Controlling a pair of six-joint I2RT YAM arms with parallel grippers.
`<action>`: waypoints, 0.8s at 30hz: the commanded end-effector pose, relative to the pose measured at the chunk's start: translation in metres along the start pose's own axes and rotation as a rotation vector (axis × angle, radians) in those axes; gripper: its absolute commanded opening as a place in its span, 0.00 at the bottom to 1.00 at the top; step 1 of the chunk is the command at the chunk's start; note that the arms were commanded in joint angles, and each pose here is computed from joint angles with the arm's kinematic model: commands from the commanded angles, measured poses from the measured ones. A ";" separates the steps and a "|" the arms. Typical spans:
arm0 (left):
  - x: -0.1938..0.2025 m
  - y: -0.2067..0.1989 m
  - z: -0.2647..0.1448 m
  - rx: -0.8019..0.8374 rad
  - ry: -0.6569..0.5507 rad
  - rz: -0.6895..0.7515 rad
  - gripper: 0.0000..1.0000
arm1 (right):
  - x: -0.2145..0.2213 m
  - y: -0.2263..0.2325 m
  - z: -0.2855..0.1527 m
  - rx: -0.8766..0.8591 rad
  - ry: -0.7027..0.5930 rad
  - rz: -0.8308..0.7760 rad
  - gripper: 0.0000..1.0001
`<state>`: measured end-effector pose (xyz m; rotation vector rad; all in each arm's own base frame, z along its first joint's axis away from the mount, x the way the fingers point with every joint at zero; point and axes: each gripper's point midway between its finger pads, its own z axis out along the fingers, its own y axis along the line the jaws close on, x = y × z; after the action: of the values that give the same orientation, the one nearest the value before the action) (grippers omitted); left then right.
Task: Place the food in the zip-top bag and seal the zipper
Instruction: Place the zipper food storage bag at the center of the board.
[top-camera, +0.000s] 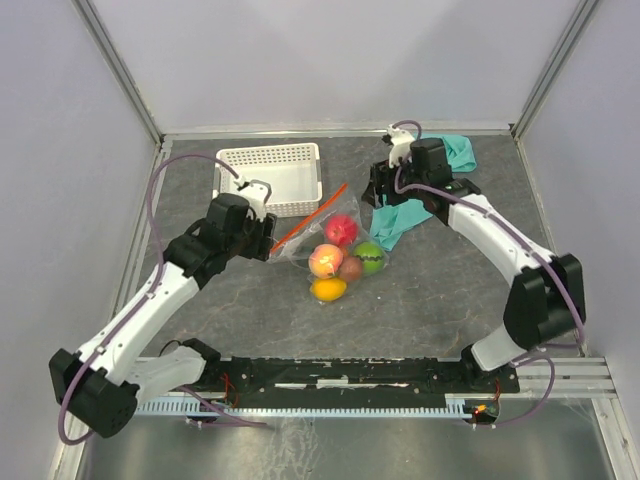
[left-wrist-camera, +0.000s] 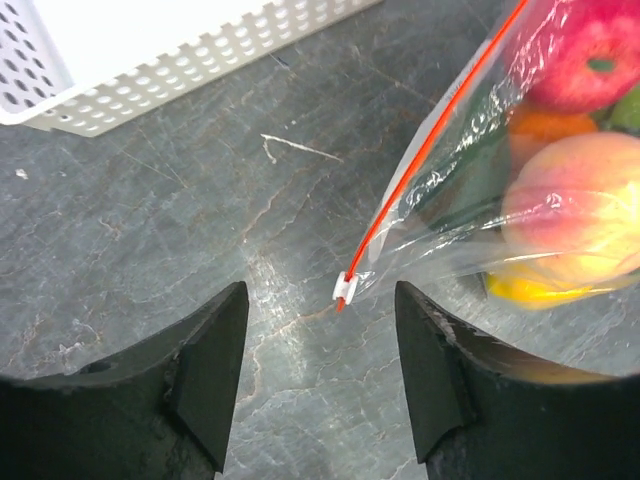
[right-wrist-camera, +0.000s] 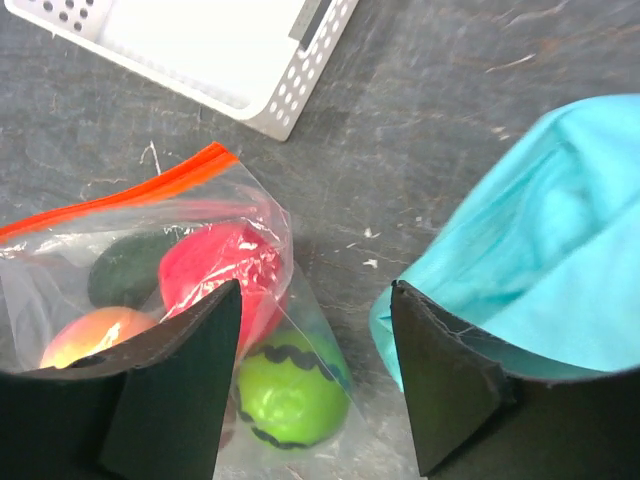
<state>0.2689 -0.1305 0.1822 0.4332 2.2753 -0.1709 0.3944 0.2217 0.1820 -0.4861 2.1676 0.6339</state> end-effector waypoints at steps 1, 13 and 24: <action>-0.027 0.015 -0.019 -0.080 -0.178 -0.118 0.71 | -0.038 -0.004 -0.055 0.113 -0.164 0.021 0.71; -0.043 0.055 -0.096 -0.216 -0.567 -0.387 0.99 | -0.001 -0.054 -0.190 0.602 -0.381 0.157 0.99; -0.012 0.067 -0.119 -0.231 -0.667 -0.487 1.00 | 0.075 -0.079 -0.291 0.922 -0.417 0.177 0.99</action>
<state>0.2225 -0.0486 0.2730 -0.1797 1.7131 -0.2215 0.2489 0.0169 0.2634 0.2382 1.8778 -0.0302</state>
